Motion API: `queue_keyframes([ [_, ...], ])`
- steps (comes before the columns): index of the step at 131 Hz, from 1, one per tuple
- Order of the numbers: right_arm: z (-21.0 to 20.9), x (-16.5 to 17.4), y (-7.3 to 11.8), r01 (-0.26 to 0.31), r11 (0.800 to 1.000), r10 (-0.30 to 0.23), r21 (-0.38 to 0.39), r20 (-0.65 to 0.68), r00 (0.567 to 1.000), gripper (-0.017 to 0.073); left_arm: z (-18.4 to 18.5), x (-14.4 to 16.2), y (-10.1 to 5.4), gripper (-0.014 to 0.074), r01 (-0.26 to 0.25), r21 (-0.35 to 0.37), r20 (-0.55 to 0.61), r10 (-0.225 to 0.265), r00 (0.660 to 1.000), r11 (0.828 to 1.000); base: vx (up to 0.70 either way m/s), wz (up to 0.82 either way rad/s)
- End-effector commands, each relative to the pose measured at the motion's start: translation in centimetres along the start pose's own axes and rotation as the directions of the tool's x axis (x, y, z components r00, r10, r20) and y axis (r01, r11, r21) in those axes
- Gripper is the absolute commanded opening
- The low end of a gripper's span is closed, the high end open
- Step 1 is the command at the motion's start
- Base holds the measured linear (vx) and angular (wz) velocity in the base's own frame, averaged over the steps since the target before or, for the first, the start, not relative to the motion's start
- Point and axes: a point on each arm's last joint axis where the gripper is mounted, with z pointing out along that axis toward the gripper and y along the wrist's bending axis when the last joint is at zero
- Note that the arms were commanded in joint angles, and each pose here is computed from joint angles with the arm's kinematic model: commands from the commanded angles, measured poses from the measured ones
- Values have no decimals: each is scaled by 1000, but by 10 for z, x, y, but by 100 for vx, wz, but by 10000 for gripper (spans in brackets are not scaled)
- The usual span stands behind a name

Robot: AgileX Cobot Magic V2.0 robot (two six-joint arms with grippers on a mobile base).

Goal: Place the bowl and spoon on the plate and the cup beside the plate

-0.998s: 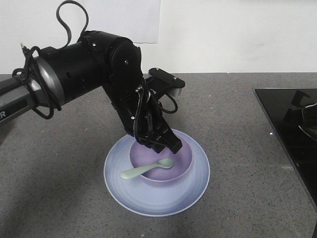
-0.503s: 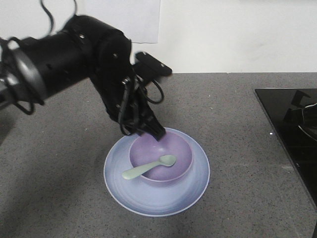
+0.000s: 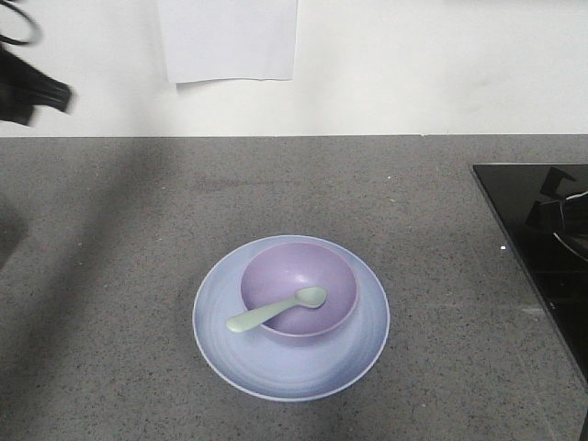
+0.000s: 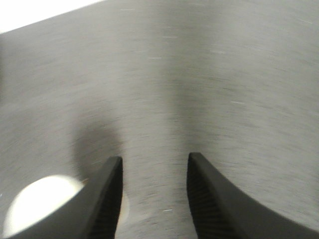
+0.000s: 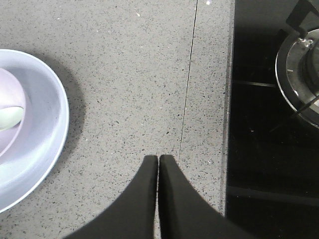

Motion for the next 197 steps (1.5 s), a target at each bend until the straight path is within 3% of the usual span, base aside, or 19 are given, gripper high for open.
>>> queue_keyframes([
  [1, -11, -8, -1, 3, 1000, -3, 5, 91, 996, -7, -30, 1, 34, 324, 109, -38, 98, -105, 990, 993, 0, 0],
  [22, -11, -8, -1, 3, 1000, -3, 5, 91, 996, -7, -25, 9, 73, 397, 230, -108, 91, -221, 971, 967, 0, 0],
  [36, -11, -8, -1, 3, 1000, -3, 5, 92, 996, -7, -22, 14, 89, 454, 295, -128, 84, -286, 955, 947, 0, 0],
  [70, -11, -8, -1, 3, 1000, -3, 5, 91, 996, -7, -9, 22, 114, 475, 372, -134, 62, -367, 928, 918, 0, 0],
  [103, -11, -8, -1, 3, 1000, -3, 5, 90, 996, -7, 33, 52, 127, 475, 394, -152, -55, -406, 912, 906, 0, 0],
  [120, -11, -8, -1, 3, 1000, -3, 5, 90, 996, -7, 49, 60, 125, 475, 367, -121, -106, -380, 919, 922, 0, 0],
  [143, -11, -8, -1, 3, 1000, -3, 5, 90, 996, -7, 70, 65, 127, 475, 389, -118, -180, -405, 896, 914, 0, 0],
  [197, -11, -9, -1, 3, 1000, -3, 5, 92, 996, -7, 94, 68, 133, 463, 411, -105, -221, -424, 878, 906, 0, 0],
])
